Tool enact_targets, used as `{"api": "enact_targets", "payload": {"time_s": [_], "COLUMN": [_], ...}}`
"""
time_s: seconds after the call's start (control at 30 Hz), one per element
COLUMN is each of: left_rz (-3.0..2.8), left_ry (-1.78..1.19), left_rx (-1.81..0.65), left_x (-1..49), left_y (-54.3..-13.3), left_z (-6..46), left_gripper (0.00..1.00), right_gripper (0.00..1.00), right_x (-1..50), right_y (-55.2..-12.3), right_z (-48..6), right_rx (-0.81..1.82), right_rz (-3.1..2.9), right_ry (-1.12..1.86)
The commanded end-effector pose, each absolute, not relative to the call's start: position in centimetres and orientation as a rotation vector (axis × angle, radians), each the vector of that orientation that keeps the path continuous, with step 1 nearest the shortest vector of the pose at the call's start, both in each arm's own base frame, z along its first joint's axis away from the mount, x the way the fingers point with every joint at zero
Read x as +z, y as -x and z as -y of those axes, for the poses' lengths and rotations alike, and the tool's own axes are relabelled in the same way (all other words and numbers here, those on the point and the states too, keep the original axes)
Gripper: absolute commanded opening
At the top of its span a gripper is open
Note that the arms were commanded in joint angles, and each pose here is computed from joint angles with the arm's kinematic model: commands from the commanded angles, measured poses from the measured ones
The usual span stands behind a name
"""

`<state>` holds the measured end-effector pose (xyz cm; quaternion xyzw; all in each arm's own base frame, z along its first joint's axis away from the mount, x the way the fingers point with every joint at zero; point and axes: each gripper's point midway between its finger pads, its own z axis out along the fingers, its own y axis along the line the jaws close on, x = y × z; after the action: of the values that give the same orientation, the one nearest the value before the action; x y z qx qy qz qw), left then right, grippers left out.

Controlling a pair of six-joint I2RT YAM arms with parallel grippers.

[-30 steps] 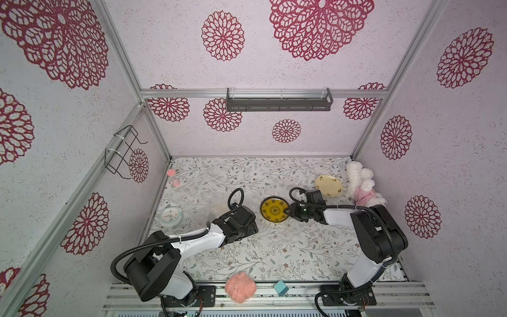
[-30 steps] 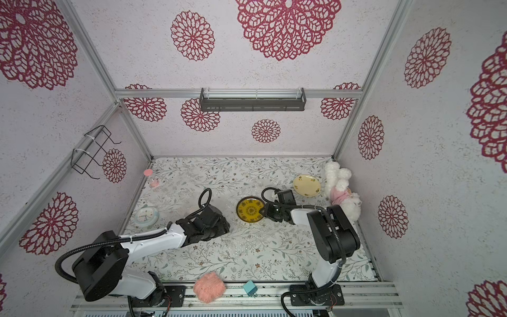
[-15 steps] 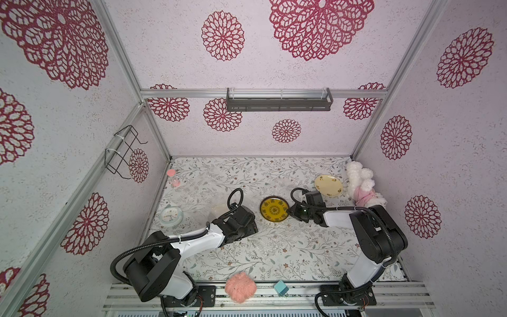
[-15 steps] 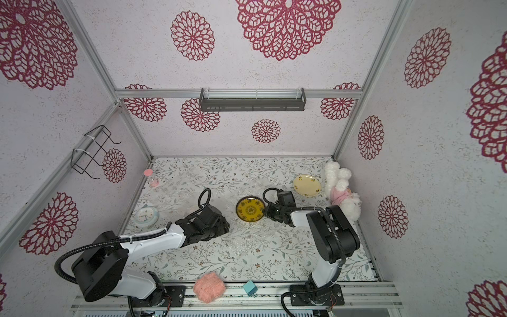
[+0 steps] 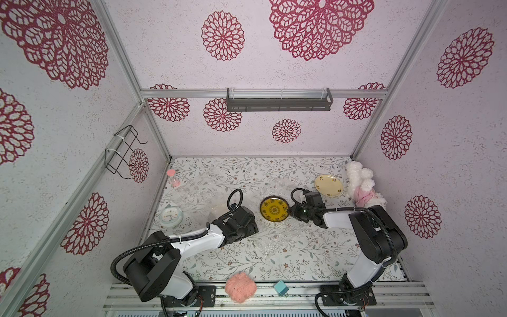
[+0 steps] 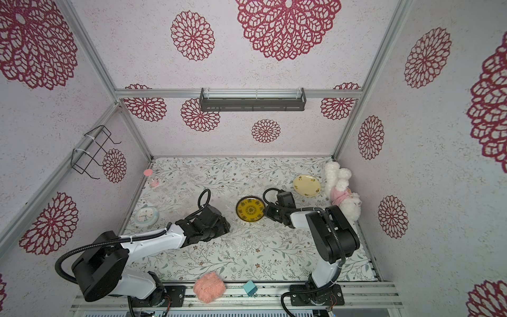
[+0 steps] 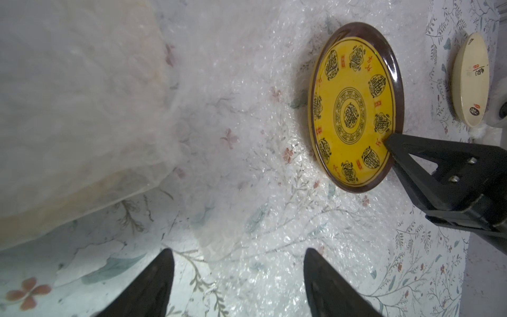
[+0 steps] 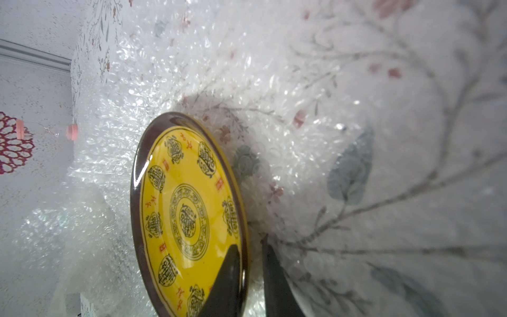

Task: Unpack dinner plates from bubble wrap
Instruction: Pick up the plate from the bubble wrap, then place the plate on the plate.

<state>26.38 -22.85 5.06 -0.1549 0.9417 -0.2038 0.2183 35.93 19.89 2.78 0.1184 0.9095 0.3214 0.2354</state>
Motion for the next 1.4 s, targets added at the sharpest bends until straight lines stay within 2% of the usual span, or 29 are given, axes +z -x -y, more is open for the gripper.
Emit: {"api": "enact_targets", "payload": {"time_s": [0.0, 0.27, 0.67, 1.37], "left_rz": [-2.583, -2.58, -2.578, -2.577], "left_ry": [0.452, 0.458, 0.464, 0.415], "left_rx": [-0.567, -0.567, -0.56, -0.557], "left_x": [5.4, 5.7, 6.0, 6.2], "left_y": [-26.8, -26.7, -26.7, -27.2], "left_z": [22.6, 22.4, 22.3, 22.7], "left_gripper": [0.77, 0.78, 0.83, 0.85], "right_gripper": [0.11, 0.0, 0.0, 0.0], "right_x": [3.0, 5.7, 8.9, 12.6], "right_y": [-36.1, -36.5, -36.9, -39.2], "right_z": [-19.7, -19.6, -17.0, -4.5], "right_rx": [0.86, 0.888, 0.931, 0.89], "right_rz": [-2.477, -2.419, -2.339, -2.081], "right_ry": [-0.347, -0.344, -0.417, -0.803]}}
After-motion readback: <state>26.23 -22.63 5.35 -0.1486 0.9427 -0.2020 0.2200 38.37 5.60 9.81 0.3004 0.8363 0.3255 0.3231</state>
